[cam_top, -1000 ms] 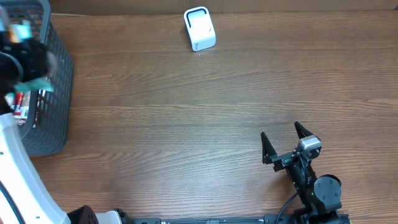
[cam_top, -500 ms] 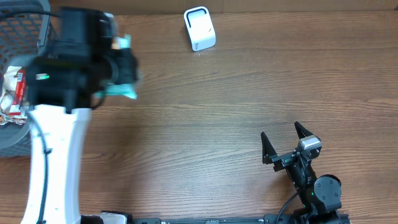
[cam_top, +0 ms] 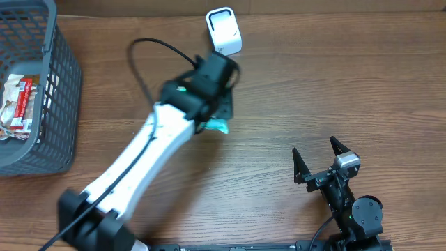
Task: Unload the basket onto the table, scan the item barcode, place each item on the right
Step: 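Lift the bundle out and carry it toward the white scanner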
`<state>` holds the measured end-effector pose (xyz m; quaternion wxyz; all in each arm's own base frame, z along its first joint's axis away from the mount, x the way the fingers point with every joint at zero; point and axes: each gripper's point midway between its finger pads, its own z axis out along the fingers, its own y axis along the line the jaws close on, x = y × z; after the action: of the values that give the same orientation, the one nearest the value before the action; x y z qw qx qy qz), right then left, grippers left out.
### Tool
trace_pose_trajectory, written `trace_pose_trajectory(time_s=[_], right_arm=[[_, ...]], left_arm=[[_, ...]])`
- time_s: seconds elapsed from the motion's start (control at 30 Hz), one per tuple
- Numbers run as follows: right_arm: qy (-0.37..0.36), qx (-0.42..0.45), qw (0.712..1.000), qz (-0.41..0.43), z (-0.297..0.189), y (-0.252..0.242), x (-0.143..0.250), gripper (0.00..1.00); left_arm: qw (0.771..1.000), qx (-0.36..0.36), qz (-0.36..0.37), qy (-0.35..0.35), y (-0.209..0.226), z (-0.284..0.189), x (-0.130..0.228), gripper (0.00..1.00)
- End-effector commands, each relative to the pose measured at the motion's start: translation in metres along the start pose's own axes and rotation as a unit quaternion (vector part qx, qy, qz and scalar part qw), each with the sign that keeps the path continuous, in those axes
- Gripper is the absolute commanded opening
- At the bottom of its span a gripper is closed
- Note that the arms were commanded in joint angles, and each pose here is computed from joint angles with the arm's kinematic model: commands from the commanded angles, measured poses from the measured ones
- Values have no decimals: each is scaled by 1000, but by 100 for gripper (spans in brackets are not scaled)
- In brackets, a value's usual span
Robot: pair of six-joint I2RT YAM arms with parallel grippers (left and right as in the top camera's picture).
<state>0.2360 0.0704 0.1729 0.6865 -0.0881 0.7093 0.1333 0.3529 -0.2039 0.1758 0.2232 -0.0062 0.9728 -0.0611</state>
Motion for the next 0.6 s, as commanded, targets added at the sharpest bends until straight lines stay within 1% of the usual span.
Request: trace_pose_trajectory(time_s=[0.0, 0.2, 0.4, 0.57], right_arm=[[-2, -2, 1000, 1, 0, 1, 2, 100], [-2, -2, 1000, 1, 0, 1, 2, 100], [-2, -2, 1000, 1, 0, 1, 2, 100], [-2, -2, 1000, 1, 0, 1, 2, 100]], left_arm=[[999, -21, -33, 5, -12, 23, 9, 40], [999, -20, -2, 31, -45, 63, 34, 43], [999, -9, 23, 30, -70, 80, 47, 43], [999, -10, 6, 37, -78, 92, 56, 42]])
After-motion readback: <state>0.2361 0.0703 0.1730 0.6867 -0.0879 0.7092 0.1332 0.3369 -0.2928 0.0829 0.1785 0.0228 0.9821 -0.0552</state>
